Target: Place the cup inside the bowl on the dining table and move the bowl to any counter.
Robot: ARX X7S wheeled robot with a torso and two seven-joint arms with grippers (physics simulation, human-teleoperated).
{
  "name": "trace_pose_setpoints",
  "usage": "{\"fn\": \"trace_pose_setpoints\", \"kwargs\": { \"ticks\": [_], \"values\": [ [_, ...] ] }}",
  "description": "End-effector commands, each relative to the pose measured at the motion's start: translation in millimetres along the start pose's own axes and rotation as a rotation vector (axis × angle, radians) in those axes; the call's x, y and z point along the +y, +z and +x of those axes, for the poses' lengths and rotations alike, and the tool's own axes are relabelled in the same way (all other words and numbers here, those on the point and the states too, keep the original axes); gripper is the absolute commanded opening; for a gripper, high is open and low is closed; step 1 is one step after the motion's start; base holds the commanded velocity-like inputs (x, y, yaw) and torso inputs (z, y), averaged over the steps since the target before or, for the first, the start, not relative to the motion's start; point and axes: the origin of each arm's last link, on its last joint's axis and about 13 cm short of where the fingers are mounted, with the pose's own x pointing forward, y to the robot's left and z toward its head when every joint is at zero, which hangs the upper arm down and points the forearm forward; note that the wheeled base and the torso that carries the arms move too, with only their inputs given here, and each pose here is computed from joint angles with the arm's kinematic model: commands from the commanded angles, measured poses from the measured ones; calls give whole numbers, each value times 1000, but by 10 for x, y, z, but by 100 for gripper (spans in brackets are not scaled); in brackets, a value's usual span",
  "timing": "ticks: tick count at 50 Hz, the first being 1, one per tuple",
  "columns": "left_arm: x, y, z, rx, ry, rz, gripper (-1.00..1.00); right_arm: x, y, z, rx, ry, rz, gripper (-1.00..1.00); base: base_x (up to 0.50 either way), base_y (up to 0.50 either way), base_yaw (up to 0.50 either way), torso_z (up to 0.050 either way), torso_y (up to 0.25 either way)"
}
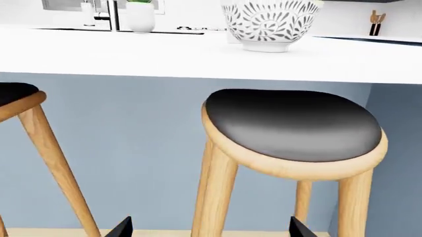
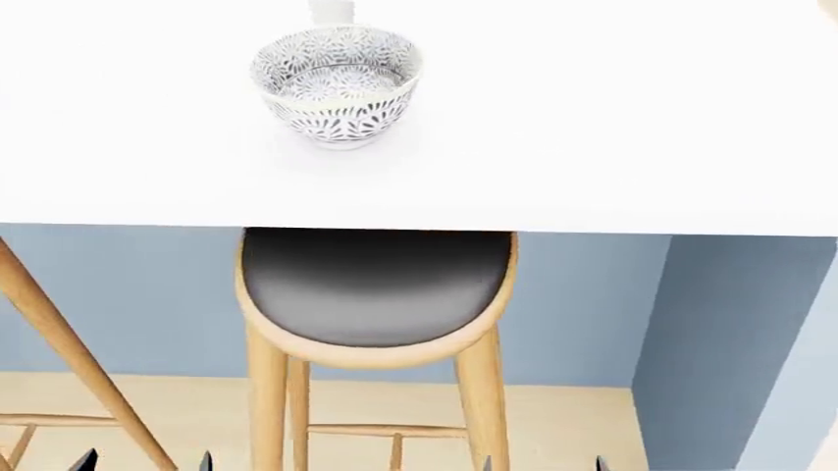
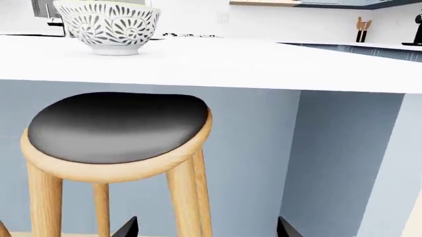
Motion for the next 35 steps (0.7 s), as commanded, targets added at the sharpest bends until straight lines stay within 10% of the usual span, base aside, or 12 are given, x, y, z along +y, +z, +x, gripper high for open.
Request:
{"fn": "trace_pose_setpoints", "kwargs": {
  "ticks": [1,35],
  "values": [
    [3,1,-8,0,-2,0,100,-1,4,0,-4,2,2,100,4,344,0,0,0],
    [-7,31,-29,-29,-23,27,100,1,24,-8,-17,4,18,100,2,14,0,14,0]
  ]
}}
